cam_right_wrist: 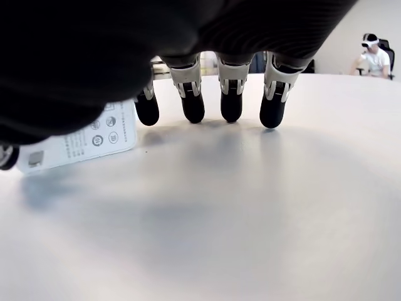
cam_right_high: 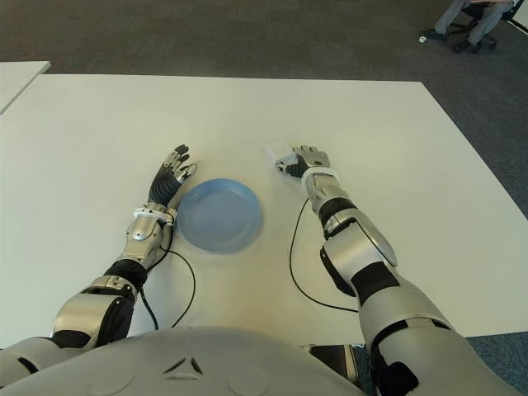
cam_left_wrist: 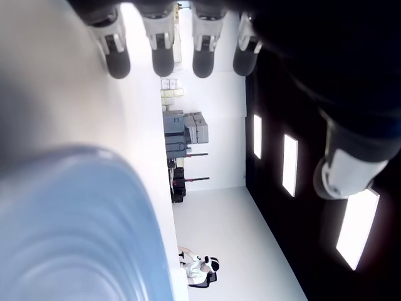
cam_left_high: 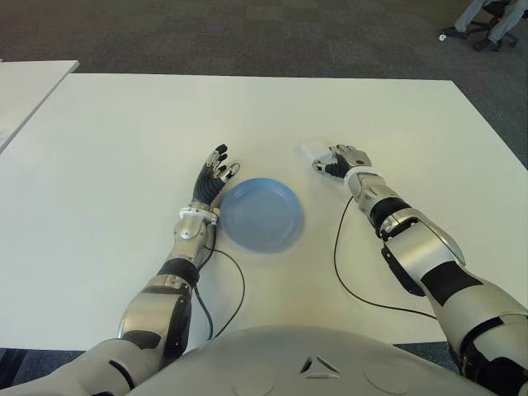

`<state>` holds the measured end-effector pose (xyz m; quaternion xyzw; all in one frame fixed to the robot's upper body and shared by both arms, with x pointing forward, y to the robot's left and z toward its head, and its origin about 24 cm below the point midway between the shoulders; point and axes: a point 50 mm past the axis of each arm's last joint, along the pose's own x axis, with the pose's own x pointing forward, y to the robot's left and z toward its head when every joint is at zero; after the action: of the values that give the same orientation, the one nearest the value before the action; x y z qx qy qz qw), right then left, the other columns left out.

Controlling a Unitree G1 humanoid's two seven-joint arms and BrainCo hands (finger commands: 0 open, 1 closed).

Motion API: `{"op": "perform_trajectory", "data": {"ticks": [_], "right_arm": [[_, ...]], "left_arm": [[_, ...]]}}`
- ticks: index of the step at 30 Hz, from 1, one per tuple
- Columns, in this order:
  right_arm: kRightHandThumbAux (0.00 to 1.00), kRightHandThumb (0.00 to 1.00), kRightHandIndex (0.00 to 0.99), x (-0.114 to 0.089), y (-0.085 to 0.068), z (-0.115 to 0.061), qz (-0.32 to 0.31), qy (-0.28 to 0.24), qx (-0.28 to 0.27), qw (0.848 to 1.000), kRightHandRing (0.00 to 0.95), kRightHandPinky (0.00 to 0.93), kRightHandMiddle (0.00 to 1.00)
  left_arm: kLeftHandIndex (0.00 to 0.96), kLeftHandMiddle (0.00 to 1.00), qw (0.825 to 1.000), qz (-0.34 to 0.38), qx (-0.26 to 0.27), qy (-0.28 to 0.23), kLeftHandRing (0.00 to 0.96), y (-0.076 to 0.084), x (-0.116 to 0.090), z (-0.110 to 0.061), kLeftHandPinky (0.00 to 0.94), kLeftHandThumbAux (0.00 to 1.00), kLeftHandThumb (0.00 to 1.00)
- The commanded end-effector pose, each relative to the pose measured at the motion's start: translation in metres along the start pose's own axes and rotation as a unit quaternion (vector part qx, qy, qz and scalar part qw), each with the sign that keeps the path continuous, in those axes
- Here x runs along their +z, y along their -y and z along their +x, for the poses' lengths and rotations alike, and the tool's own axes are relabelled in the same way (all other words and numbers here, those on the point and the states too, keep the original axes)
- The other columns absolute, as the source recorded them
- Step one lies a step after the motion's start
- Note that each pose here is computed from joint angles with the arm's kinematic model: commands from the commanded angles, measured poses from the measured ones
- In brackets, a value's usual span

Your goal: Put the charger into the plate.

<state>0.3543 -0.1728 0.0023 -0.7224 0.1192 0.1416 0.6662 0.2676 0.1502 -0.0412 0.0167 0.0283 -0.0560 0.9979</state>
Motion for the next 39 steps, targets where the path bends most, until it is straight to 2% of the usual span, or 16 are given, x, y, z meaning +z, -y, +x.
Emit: {"op": "perform_trajectory", "data": {"ticks": [1,6,15,26,39], "right_arm": [[0.229,0.163,0.000,0.015,-0.035,-0.011,-0.101,0.073,0.033,0.992,0.000,0.000,0.000],[0.248,0.127,0.000,0.012,-0.035,-0.011,-0.152,0.084,0.031,0.984,0.000,0.000,0.000],[0.263,0.097,0.000,0.008,-0.038,-0.012,-0.187,0.090,0.041,0.977,0.000,0.000,0.000],[0.329,0.021,0.000,0.002,-0.034,-0.013,-0.272,0.139,0.054,0.951,0.000,0.000,0.000],[0.347,0.000,0.000,-0.014,-0.037,-0.018,-0.306,0.161,0.096,0.933,0.000,0.000,0.000]], "left_arm": [[0.000,0.058,0.997,-0.019,0.002,-0.075,0.051,0.008,-0.030,-0.024,0.056,0.509,0.000],[0.000,0.062,0.997,-0.020,0.001,-0.072,0.057,0.008,-0.029,-0.022,0.070,0.508,0.000],[0.000,0.070,0.998,-0.017,-0.002,-0.068,0.068,0.010,-0.027,-0.021,0.082,0.494,0.000],[0.000,0.081,0.997,-0.022,0.000,-0.070,0.077,0.010,-0.028,-0.020,0.085,0.499,0.000],[0.000,0.088,0.997,-0.024,0.000,-0.069,0.081,0.010,-0.027,-0.020,0.087,0.501,0.000]]}}
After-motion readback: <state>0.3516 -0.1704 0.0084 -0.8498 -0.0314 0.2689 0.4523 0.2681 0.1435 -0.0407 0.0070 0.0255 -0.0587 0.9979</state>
